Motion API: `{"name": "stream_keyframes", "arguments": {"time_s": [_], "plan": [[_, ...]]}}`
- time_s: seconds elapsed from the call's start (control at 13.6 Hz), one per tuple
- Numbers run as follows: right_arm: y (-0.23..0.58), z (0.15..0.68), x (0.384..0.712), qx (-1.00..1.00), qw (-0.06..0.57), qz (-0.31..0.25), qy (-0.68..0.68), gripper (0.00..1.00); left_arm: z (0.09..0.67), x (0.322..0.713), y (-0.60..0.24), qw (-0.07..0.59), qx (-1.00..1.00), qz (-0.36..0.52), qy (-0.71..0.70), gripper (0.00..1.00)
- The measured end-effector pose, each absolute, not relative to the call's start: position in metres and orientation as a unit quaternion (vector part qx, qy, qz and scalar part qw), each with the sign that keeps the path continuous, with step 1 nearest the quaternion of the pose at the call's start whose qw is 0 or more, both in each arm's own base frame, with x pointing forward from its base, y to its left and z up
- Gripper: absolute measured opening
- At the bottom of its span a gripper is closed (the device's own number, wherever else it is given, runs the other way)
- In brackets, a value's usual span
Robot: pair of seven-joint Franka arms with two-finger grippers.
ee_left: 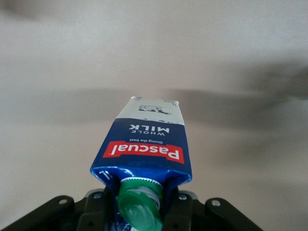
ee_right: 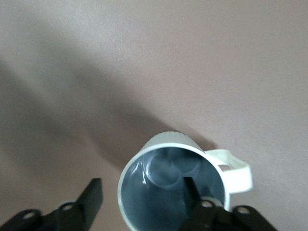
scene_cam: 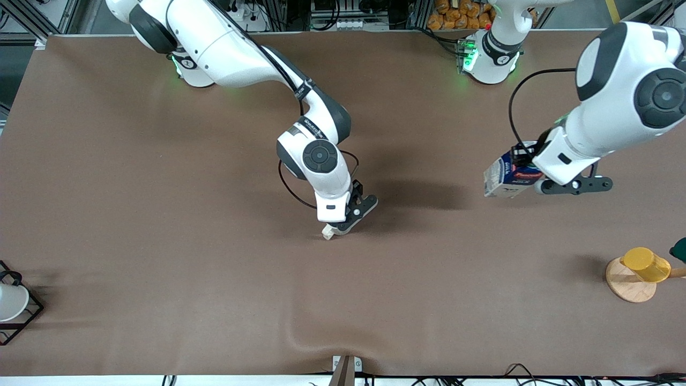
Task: Place milk next to cup
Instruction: 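Carry the mug with the right gripper toward the table middle, then set the mug down, open the right gripper while the left gripper carries milk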
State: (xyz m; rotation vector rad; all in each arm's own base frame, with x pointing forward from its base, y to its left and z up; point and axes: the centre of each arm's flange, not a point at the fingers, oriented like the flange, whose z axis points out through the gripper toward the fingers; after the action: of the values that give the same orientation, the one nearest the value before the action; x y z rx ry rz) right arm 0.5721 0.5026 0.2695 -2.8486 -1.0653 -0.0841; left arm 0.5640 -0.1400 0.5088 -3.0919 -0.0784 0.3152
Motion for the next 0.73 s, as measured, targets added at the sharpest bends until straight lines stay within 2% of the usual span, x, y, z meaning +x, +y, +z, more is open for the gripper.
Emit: {"name": "stream_keyframes", "arguments": {"time_s": [0.07, 0.15, 0.37, 0.59, 0.73], "plan": [[0.499, 0.283, 0.574, -0.936, 0.046, -0.023, -0.348, 0.93, 0.510, 0.561, -0.152, 0.016, -0.994, 0.100, -0.031, 0.41], [0.492, 0.299, 0.578, -0.938, 0.043, -0.022, -0.344, 1.00, 0.512, 0.557, -0.166, 0.012, -0.994, 0.101, -0.037, 0.41], [0.434, 0.353, 0.609, -0.951, 0.031, -0.015, -0.306, 1.00, 0.513, 0.543, -0.207, 0.003, -0.993, 0.107, -0.049, 0.41], [0.323, 0.406, 0.648, -0.971, 0.020, -0.006, -0.237, 1.00, 0.503, 0.528, -0.251, 0.009, -0.992, 0.114, -0.053, 0.41], [0.258, 0.432, 0.652, -0.979, 0.012, 0.013, -0.205, 1.00, 0.490, 0.519, -0.292, 0.008, -0.992, 0.111, -0.057, 0.41]]}}
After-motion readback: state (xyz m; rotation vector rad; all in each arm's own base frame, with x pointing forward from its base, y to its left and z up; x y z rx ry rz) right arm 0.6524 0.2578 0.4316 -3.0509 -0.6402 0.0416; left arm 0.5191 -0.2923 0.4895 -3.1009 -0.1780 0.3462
